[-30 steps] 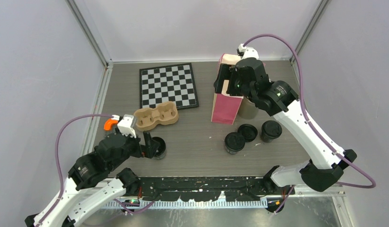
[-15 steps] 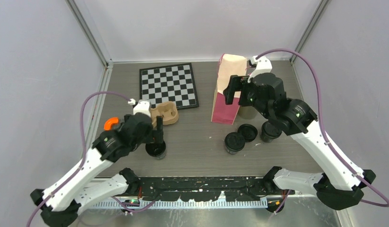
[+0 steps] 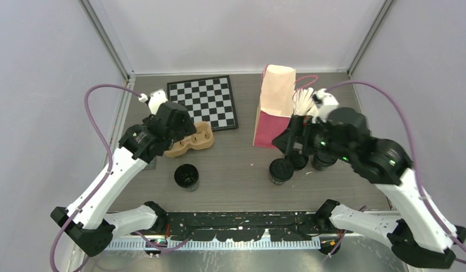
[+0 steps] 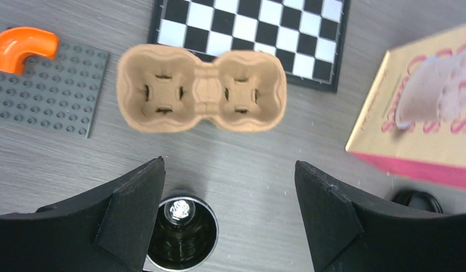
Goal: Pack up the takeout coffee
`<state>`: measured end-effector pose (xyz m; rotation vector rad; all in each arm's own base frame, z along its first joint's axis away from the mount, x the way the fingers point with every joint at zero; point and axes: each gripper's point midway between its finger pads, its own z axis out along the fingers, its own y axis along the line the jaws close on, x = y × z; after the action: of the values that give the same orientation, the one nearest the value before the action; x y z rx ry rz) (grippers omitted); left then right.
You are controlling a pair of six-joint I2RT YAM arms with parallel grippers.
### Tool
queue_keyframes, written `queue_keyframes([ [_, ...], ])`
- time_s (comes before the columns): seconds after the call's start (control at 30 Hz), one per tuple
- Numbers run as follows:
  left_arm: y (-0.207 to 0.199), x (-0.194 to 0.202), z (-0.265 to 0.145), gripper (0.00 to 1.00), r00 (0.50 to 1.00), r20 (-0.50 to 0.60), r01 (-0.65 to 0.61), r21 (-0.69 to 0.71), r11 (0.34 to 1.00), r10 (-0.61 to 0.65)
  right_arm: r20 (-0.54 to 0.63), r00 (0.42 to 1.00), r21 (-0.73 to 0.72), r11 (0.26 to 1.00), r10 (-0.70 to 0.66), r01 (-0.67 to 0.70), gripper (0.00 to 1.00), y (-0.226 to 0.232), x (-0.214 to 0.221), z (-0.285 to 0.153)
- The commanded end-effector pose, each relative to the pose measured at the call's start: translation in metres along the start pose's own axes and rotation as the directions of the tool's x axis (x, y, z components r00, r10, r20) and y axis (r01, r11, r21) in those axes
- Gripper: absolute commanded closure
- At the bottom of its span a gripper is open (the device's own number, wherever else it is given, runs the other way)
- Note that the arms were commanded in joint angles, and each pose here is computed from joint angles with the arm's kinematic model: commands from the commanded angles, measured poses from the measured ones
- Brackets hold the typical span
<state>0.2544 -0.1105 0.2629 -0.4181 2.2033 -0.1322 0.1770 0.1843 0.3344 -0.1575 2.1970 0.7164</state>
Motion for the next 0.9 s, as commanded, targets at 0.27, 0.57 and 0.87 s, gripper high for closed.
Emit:
queue_keyframes([
  [0.27,0.009,-0.006,0.025,0.08,0.789,0.051,0.615,-0.063,0.786,-0.613,0.102,0.986,0.142,0.979,0.135,-0.149,0.00,-0.049,0.018,-0.080],
  [0.57,-0.016,0.035,0.067,0.07,0.623,-0.036,0.758,-0.218,0.615,-0.781,0.100,0.995,0.128,0.991,0.026,-0.039,0.00,-0.057,0.026,-0.094],
  [0.87,-0.007,0.045,0.107,0.36,0.442,0.160,0.877,-0.284,0.387,-0.883,0.051,0.999,0.056,0.998,-0.014,0.011,0.01,-0.041,0.027,-0.098],
])
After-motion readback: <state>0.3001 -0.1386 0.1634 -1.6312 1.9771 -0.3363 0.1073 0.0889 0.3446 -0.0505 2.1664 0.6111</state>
